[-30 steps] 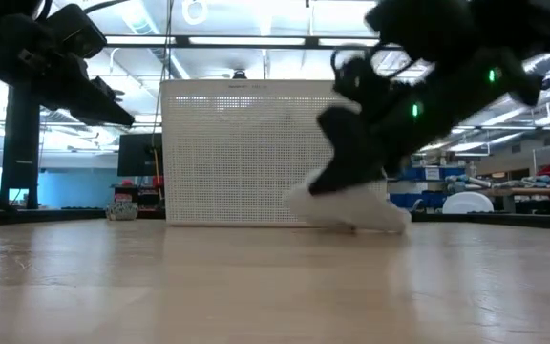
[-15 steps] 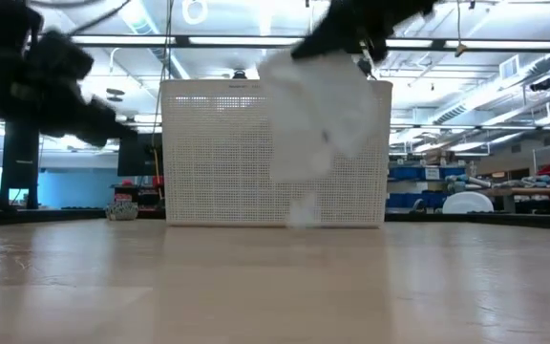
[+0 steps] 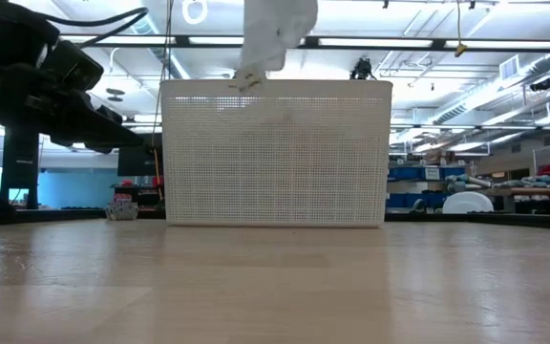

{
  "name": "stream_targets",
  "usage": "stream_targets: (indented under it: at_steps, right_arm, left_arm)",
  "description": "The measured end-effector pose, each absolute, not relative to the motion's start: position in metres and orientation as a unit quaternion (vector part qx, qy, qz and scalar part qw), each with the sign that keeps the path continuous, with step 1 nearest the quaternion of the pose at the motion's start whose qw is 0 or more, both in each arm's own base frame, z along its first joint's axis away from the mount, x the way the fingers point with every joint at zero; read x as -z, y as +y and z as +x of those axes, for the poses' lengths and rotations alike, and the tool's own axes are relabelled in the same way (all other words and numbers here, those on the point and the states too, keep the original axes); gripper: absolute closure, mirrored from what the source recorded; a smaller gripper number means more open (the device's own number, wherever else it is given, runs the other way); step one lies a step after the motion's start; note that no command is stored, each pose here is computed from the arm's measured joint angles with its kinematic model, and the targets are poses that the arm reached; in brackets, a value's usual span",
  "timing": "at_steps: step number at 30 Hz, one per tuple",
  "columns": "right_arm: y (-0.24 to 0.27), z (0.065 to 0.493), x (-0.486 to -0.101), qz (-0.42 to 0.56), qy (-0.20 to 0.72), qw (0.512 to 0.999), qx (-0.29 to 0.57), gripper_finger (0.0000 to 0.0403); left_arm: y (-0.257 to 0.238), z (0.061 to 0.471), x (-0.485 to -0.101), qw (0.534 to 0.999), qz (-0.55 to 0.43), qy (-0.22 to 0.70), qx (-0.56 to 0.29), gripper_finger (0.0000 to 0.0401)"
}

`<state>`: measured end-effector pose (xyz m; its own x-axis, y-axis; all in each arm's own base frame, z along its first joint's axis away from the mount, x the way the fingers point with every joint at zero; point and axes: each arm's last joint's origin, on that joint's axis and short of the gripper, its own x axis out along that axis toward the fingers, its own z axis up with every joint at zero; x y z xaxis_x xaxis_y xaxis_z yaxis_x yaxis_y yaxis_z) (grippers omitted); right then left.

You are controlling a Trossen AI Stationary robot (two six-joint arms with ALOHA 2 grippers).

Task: Sort clothes
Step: Put the top white sock into the laundry bin

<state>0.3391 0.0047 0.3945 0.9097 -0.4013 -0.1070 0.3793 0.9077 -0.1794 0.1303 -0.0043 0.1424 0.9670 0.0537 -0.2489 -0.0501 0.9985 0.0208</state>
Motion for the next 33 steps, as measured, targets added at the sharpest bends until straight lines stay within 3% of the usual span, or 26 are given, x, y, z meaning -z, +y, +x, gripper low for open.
stream_targets:
  at_steps: [6, 17, 25, 33]
  right_arm:
    - [-0.043, 0.337, -0.395, -0.069, 0.095, 0.966, 0.231, 0.0399]
    - [-0.088, 0.347, -0.359, -0.015, 0.178, 0.953, 0.243, 0.0392]
    - [-0.098, 0.344, -0.348, 0.009, 0.217, 0.941, 0.259, 0.0350]
    - [-0.101, 0.339, -0.341, 0.018, 0.256, 0.930, 0.265, 0.0282]
  left_arm:
    - [0.000, 0.130, -0.142, 0.991, 0.005, 0.130, -0.042, 0.0288]
    - [0.000, 0.117, -0.149, 0.994, 0.003, 0.103, -0.033, 0.0288]
    - [0.000, 0.107, -0.154, 0.996, -0.002, 0.078, -0.032, 0.0288]
    - [-0.001, 0.103, -0.159, 0.999, -0.003, 0.049, -0.015, 0.0288]
